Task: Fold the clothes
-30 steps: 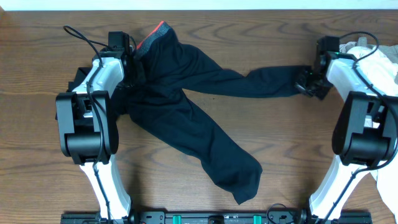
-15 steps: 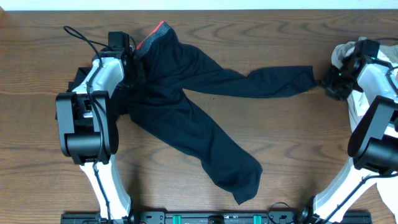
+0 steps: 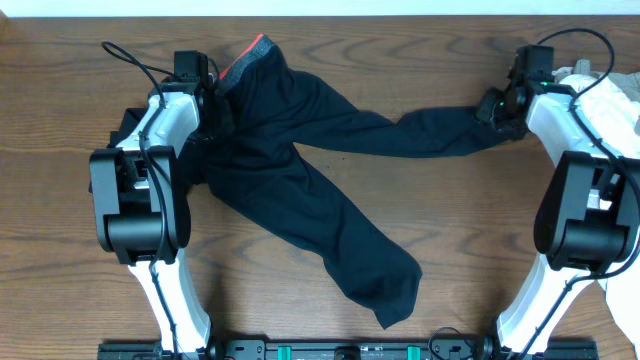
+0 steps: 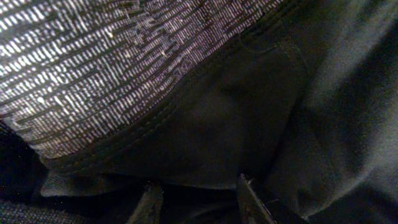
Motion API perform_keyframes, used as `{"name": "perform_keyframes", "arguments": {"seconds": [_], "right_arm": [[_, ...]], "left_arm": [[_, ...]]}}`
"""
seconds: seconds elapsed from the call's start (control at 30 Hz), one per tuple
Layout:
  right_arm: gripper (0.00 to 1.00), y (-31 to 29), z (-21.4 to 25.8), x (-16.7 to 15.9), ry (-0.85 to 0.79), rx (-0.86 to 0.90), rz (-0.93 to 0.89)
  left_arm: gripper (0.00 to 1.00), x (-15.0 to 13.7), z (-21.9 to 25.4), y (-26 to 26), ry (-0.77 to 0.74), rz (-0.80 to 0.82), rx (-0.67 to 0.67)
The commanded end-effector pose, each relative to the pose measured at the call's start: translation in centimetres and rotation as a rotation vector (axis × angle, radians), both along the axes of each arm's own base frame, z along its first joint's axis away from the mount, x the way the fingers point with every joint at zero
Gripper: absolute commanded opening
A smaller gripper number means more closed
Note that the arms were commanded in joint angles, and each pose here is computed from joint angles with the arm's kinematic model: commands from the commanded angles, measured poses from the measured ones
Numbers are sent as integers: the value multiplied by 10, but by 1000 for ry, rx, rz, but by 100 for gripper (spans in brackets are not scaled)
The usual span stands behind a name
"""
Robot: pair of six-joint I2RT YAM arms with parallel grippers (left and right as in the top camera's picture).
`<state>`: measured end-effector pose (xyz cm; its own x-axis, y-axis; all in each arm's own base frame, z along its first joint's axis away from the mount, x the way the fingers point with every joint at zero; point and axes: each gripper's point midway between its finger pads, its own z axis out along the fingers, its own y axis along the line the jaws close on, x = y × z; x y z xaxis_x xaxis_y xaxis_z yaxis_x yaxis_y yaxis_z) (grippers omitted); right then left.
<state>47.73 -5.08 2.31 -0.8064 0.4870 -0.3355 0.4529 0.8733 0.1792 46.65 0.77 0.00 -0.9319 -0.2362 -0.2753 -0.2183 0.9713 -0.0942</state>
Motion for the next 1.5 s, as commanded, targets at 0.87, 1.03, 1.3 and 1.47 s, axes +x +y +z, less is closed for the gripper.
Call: {"name": "perform_keyframes", "arguments": {"seconds": [0.87, 1.03, 1.3, 1.47], "right_arm": [[1, -61, 21, -84, 205, 88, 72], [11, -36, 21, -67, 126, 196, 104], [4, 10, -11, -37, 120, 183, 118], [1, -8, -39, -46, 217, 36, 16]], "left_arm": [[42, -26, -29, -12, 114, 1, -47], [42, -25, -29, -12, 108, 1, -47], [42, -25, -28, -21, 108, -12, -98], [42, -28, -28, -23, 118, -14, -113]]}}
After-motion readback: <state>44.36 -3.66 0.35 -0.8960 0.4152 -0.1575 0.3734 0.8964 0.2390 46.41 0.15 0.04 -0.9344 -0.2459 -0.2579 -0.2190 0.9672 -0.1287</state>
